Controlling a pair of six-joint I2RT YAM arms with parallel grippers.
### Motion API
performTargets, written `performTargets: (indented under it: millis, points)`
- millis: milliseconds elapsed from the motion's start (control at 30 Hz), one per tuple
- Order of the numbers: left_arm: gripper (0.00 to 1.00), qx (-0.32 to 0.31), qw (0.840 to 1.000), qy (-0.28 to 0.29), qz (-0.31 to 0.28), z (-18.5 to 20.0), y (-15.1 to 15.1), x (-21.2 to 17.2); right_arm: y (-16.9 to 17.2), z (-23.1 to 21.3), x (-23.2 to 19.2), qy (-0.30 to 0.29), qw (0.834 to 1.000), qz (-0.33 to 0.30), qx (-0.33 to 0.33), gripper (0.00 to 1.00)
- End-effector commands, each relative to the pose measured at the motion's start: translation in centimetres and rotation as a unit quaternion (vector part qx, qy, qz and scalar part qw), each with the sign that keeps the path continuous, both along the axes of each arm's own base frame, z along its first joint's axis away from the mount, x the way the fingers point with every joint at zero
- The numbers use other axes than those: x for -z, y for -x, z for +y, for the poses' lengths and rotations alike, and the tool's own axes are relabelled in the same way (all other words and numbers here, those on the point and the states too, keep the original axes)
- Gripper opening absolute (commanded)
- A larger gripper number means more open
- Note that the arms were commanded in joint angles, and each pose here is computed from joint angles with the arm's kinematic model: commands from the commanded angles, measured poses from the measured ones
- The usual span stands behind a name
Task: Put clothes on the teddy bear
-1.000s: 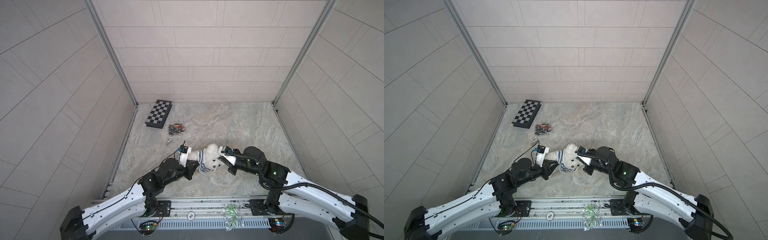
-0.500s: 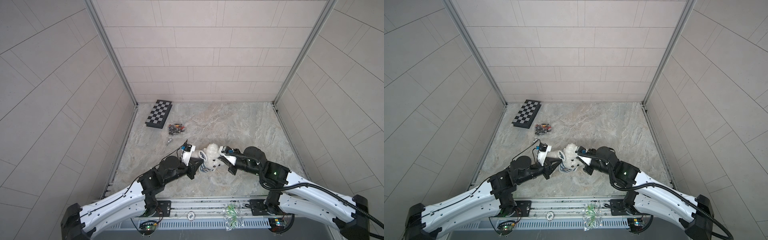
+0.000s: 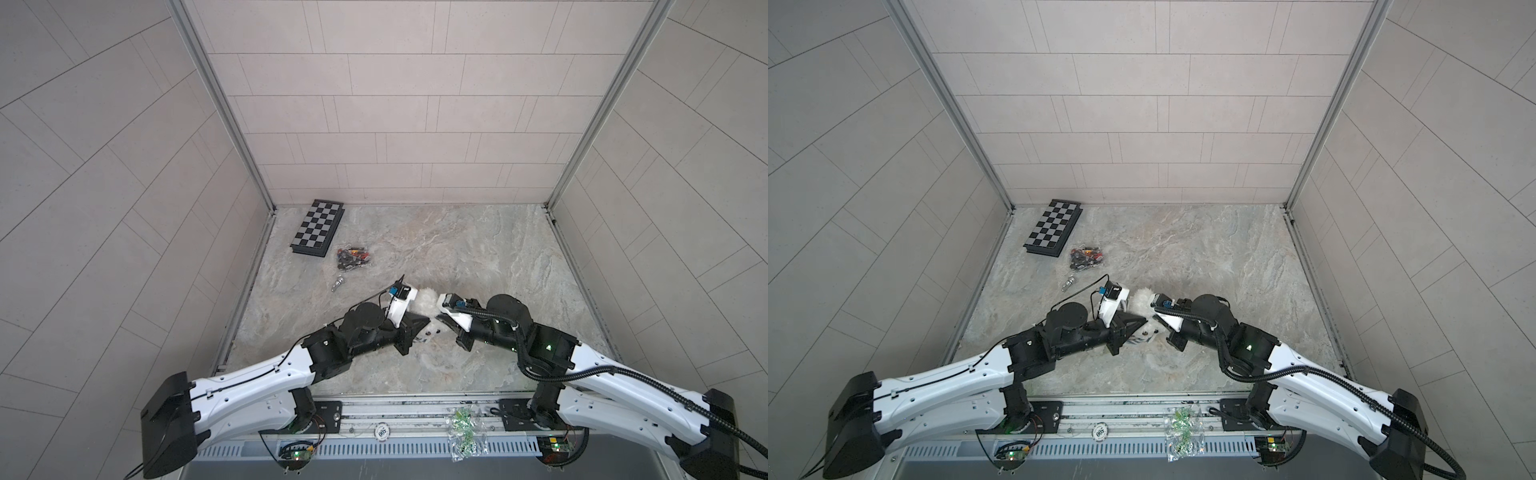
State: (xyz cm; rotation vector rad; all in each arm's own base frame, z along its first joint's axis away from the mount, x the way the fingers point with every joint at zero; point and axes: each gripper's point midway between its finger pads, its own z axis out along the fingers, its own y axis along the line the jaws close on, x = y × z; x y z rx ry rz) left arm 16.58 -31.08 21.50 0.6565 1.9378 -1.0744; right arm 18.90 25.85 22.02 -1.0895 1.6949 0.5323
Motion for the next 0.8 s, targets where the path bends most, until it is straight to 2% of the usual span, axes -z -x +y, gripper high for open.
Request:
performTargets:
  millis: [0,100,200,267,300,400,567,767]
  points:
    - [0.00,-0.019,1.000,-0.003,-0.008,0.5,-0.4,-0.8,0.0,0.3,-2.0,-0.028,0.999,-0.030,-0.005,0.00]
    - [0.07,-0.032,0.999,-0.004,-0.004,1.3,-0.4,-0.5,-0.1,0.2,-2.1,-0.029,0.999,-0.032,-0.003,0.00]
    - [0.13,-0.035,0.999,0.021,-0.006,2.3,0.2,-1.0,-0.1,0.1,-2.0,-0.027,0.999,-0.032,-0.001,0.00]
    - [0.15,-0.040,0.998,0.038,-0.005,3.7,0.9,-1.2,-0.1,0.0,-2.3,-0.031,0.999,-0.034,0.003,0.00]
    - [0.15,-0.045,0.998,0.039,-0.004,4.3,1.2,-1.0,0.0,-0.2,-1.1,-0.022,0.999,-0.027,0.004,0.00]
    - [0.15,-0.061,0.998,0.025,0.005,6.3,1.8,0.3,0.0,-0.3,-1.1,-0.023,0.999,-0.028,0.005,0.00]
    - [0.07,-0.091,0.995,0.002,0.030,8.3,1.9,2.9,-0.1,0.0,-1.3,-0.024,0.999,-0.028,0.003,0.00]
    - [0.05,-0.106,0.994,-0.013,0.027,7.8,1.0,2.9,-0.1,0.2,-1.2,-0.023,0.999,-0.025,-0.002,0.00]
